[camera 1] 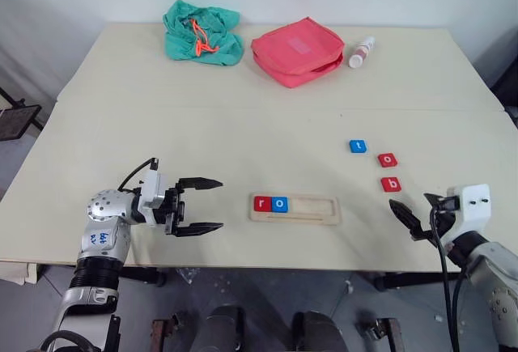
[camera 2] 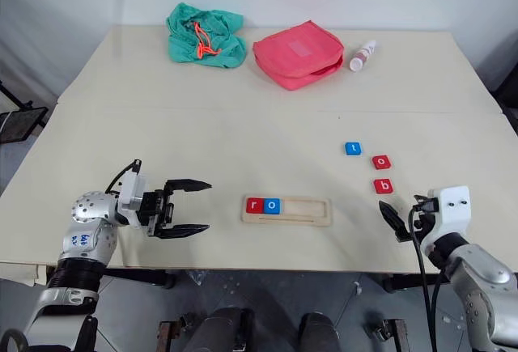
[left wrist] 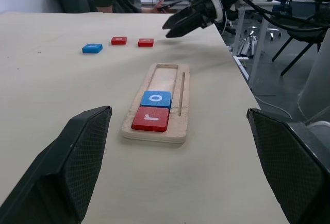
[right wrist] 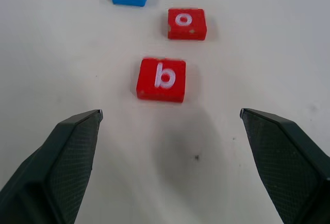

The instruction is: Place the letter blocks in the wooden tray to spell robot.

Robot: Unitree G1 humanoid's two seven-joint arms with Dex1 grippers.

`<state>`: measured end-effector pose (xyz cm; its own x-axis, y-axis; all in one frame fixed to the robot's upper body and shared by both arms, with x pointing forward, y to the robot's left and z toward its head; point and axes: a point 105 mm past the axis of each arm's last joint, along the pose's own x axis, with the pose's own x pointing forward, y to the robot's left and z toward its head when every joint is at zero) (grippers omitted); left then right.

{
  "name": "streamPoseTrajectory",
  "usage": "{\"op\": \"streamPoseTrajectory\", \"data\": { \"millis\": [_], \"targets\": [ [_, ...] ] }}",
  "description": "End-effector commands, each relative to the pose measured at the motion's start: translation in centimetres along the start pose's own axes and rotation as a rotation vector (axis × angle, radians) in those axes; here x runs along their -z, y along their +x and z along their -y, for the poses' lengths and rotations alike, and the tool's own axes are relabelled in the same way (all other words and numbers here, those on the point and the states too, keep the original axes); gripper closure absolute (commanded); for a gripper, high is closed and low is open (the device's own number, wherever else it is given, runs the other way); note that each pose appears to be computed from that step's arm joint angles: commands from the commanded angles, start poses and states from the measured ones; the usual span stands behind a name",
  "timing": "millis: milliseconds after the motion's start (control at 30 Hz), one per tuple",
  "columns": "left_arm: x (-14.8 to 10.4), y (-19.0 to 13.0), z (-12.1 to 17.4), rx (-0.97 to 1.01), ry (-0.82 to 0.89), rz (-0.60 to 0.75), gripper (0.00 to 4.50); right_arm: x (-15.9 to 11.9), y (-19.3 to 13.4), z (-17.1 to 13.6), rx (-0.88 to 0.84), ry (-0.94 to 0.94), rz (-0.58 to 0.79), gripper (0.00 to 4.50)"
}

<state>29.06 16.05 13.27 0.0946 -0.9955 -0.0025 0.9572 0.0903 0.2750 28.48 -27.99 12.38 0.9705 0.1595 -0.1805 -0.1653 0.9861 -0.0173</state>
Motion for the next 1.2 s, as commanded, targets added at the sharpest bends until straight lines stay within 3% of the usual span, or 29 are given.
{"op": "streamPoseTrajectory", "data": {
  "millis": [33,633,933,1200],
  "targets": [
    [-0.5,-0.2,0.4,0.026,0.02,0.013,0.04,-0.7,0.7,0.3,0.011,-0.019,-0.007,0.0],
    [-0.5,-0.5,0.8,-0.017,0.02,0.014,0.04,0.7,4.0,0.5,0.015,-0.024,-0.091,0.0],
    [-0.5,-1.0,0.5,-0.027,0.018,0.01,0.0,0.4,4.2,-0.2,0.025,-0.015,-0.051,2.94],
    [-0.3,-1.7,0.0,-0.004,0.015,0.009,0.0,-1.4,2.0,-2.4,0.034,-0.031,0.027,3.03]
  ]
}}
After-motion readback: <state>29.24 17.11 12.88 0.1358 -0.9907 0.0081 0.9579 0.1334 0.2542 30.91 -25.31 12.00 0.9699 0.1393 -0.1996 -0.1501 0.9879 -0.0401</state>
